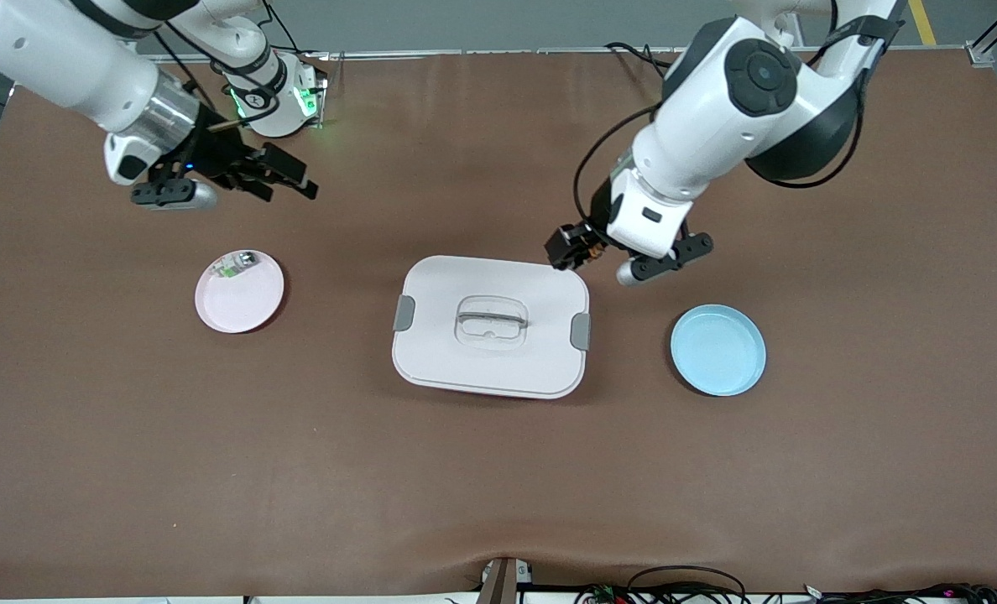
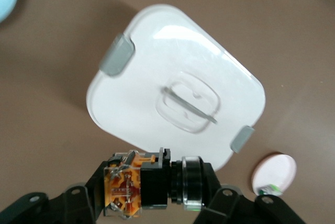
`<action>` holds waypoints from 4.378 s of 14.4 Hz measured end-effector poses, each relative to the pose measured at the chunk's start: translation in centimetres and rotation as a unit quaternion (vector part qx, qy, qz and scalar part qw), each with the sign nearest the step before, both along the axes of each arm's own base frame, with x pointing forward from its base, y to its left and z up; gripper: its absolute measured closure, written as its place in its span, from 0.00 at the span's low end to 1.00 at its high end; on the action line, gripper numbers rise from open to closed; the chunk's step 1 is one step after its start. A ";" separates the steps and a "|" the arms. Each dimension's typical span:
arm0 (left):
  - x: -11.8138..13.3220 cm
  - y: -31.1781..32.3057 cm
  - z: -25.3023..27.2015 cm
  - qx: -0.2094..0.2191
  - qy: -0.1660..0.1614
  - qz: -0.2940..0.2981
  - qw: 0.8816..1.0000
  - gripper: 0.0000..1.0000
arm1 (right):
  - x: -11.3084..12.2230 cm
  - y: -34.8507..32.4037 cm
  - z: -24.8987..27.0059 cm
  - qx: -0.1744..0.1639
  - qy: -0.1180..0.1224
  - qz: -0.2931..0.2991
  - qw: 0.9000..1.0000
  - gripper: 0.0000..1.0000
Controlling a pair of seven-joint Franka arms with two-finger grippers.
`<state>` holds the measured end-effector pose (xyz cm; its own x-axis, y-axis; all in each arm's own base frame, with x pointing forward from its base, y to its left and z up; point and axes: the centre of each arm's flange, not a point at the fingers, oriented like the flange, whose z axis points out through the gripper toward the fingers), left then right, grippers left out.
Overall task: Transfer orange switch to right arm and place
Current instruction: 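Carry the switch over the white box while the right gripper approaches, then grasp the switch with the right gripper beside the left gripper, then open the left gripper and withdraw while the right gripper carries the switch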
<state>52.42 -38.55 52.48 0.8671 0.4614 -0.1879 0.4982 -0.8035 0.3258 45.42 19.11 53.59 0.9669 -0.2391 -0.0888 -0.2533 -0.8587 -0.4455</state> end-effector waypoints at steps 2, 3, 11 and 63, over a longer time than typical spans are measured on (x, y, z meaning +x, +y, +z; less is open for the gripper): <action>-0.8 -2.0 0.2 -0.023 0.034 0.033 0.999 0.28 | -0.8 3.2 0.1 0.025 -0.012 -0.029 0.999 0.00; -1.1 -2.9 -0.1 -0.030 0.052 0.048 0.997 0.28 | -1.1 4.5 -0.1 0.043 -0.017 -0.040 0.998 0.00; 0.3 -5.7 -2.4 -0.111 0.211 0.160 0.958 0.28 | -3.6 10.1 -1.2 0.120 -0.032 -0.120 0.985 0.00; 6.0 -0.8 0.9 -0.070 0.111 0.227 0.965 0.00 | 1.2 13.6 0.0 -0.069 0.036 0.010 0.997 0.66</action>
